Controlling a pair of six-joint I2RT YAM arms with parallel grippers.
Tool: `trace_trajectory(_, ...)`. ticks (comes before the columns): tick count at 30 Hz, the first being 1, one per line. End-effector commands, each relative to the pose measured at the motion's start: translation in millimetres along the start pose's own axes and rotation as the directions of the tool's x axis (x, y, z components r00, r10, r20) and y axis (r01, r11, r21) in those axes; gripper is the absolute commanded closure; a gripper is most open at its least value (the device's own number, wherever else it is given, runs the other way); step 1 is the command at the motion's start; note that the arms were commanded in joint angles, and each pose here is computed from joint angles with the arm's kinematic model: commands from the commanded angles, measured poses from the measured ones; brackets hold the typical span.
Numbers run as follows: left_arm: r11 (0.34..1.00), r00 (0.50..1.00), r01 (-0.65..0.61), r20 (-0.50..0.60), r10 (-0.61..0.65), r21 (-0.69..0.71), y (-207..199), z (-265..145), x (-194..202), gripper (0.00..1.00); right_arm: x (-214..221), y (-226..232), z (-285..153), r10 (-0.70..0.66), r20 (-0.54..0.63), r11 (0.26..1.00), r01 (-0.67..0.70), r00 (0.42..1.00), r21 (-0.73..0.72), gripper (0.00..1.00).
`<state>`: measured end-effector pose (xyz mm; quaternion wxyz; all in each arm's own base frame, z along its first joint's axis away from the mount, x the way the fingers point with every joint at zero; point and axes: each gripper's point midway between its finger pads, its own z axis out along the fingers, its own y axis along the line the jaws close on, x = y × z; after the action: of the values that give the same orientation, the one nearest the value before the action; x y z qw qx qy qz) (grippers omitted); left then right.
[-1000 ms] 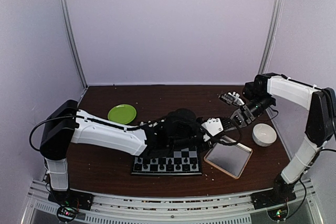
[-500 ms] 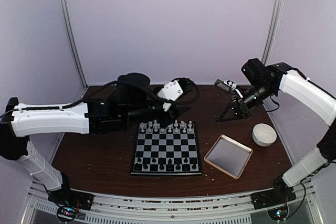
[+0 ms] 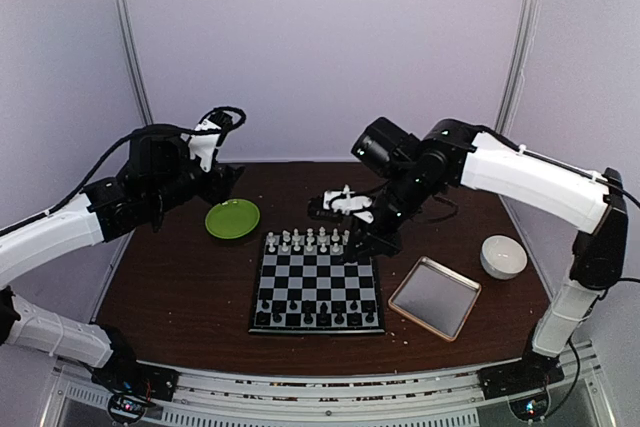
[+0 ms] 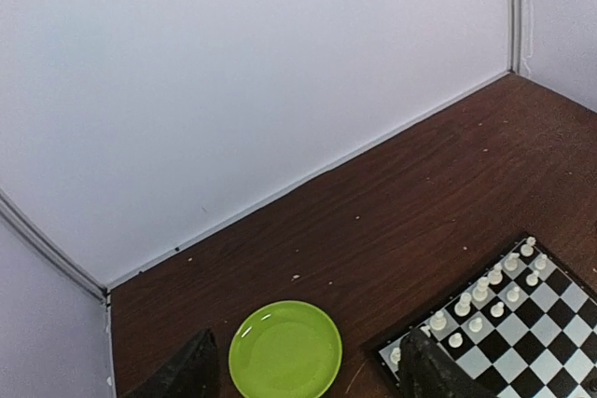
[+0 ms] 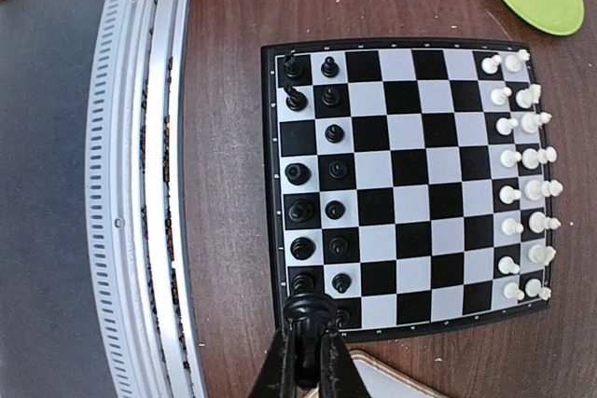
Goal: Set up the chess pieces on the board
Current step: Place the bishop on f8.
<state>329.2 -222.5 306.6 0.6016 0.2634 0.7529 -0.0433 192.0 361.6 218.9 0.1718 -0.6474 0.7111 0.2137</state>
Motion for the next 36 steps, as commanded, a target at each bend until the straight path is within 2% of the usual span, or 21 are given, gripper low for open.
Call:
trace_trajectory(1,0.995,0.996,0.090,-0.006,-0.090,-0.052,25.2,-1.0,-6.6,0.31,-6.0,8.2,24.8,-0.099,-0.142,0.994,0.105,0.985,0.039,0.95)
trace_trajectory(9,0.987,0.989,0.138,-0.047,-0.142,-0.085,36.5,-1.7,-1.9,0.27,-34.4,24.0,83.4,-0.191,-0.241,0.981,0.193,0.951,-0.017,0.96)
trace_trajectory(13,0.978,0.985,0.174,0.005,-0.175,-0.112,45.9,-14.9,-11.8,0.21,-36.9,27.3,108.4,-0.209,-0.276,0.977,0.209,0.938,-0.030,0.96)
trace_trajectory(21,0.972,0.979,0.193,0.098,-0.181,-0.135,59.2,-37.0,-26.2,0.21,-25.4,24.9,152.9,-0.218,-0.358,0.975,0.221,0.908,-0.034,0.96)
trace_trajectory(36,0.979,0.977,0.188,0.116,-0.178,-0.083,51.7,-40.5,-31.1,0.22,-8.9,17.7,186.2,-0.205,-0.423,0.977,0.210,0.883,-0.036,0.94)
